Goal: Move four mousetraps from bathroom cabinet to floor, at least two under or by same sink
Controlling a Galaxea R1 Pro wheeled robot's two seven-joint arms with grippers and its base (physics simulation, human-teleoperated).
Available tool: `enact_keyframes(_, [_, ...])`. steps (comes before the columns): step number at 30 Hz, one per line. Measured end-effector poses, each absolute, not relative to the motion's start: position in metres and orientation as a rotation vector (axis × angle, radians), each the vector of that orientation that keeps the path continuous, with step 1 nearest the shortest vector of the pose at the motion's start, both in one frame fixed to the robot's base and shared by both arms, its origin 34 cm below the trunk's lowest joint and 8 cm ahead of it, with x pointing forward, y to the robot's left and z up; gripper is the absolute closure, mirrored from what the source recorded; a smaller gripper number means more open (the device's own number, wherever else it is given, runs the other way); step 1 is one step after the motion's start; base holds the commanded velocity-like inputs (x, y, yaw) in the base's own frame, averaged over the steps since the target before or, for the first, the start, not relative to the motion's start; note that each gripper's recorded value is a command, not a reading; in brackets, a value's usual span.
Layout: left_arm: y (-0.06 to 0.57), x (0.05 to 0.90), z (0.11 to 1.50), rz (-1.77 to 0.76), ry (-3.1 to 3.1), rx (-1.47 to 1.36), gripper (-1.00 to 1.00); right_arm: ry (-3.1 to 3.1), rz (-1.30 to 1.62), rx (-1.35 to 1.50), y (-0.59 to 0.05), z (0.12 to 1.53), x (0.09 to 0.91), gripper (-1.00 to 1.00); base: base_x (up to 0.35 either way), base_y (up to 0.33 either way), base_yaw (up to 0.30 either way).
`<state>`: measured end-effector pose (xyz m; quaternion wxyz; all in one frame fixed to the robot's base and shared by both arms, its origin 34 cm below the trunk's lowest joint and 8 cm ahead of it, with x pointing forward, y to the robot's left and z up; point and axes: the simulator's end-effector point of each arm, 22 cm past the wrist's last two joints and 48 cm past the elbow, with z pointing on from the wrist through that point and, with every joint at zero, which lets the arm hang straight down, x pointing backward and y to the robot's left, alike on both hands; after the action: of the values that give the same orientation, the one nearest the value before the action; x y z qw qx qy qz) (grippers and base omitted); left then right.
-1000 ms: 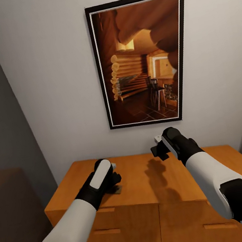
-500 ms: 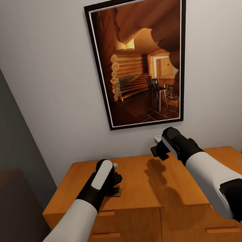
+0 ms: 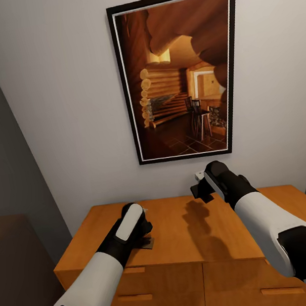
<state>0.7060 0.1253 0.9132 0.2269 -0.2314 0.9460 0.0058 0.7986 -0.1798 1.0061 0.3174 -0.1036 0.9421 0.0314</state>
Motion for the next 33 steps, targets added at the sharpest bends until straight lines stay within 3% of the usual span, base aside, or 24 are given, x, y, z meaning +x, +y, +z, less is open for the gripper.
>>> enact_keyframes(7, [0.1398, 0.6976, 0.9093, 0.085, 2.582, -0.796, -1.0, 2.479, 0.084, -0.273, -0.1796, 1.0061, 0.7985, 1.0, 0.0, 0.0, 0.0])
enact_keyframes(33, [0.1367, 0.6955, 0.908, 0.069, 2.591, -0.811, -1.0, 2.478, 0.083, -0.273, -0.1801, 1.0066, 0.7988, 1.0, 0.0, 0.0, 0.0])
